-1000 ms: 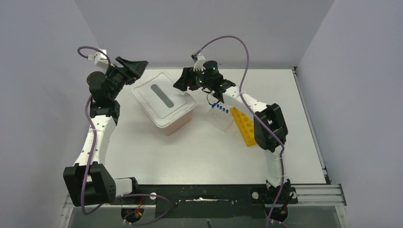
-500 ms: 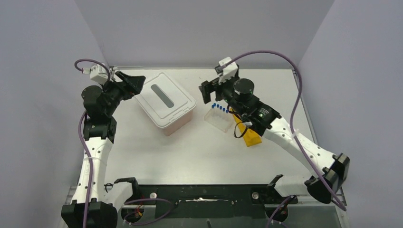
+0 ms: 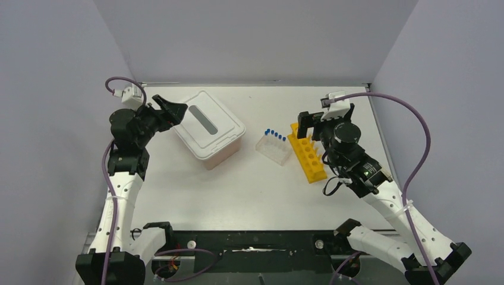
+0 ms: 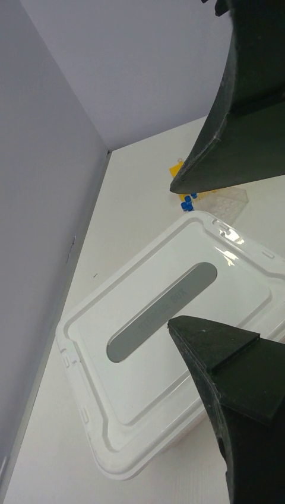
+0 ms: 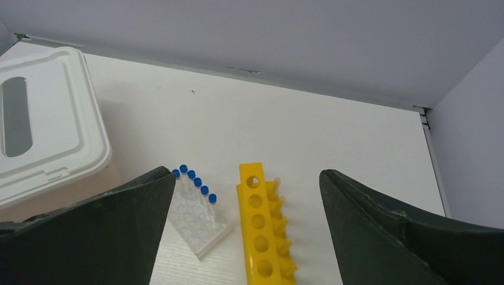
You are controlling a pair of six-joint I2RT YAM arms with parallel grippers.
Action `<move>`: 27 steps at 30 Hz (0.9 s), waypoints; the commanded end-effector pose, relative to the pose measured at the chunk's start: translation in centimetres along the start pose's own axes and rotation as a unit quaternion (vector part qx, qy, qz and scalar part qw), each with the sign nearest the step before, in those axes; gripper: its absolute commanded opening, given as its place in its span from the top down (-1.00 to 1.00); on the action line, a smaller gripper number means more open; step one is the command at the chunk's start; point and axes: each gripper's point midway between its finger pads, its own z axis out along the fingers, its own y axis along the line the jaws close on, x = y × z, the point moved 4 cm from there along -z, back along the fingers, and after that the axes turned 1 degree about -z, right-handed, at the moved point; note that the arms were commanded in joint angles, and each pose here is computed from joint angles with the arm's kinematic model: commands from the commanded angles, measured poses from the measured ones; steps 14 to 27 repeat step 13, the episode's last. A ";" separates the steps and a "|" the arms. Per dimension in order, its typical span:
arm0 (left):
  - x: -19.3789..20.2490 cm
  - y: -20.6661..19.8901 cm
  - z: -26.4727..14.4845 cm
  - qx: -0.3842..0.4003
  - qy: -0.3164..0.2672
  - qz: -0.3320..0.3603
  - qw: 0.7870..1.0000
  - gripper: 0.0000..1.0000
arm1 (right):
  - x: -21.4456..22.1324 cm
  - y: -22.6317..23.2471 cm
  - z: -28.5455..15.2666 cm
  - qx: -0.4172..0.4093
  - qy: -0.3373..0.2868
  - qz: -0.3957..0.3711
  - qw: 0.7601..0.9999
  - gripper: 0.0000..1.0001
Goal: Organize the chemistry lab equipment
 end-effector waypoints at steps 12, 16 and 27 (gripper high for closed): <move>-0.8 -1.0 -0.2 0.020 -0.019 0.009 1.000 -0.51 | -2.5 0.4 1.5 -0.014 -0.013 -0.005 1.000 -0.96; -0.8 -1.1 -0.2 0.021 -0.016 0.008 1.000 -0.51 | -2.4 0.4 1.7 -0.014 -0.012 -0.004 1.000 -0.96; -0.8 -1.1 -0.2 0.021 -0.016 0.008 1.000 -0.51 | -2.4 0.4 1.7 -0.014 -0.012 -0.004 1.000 -0.96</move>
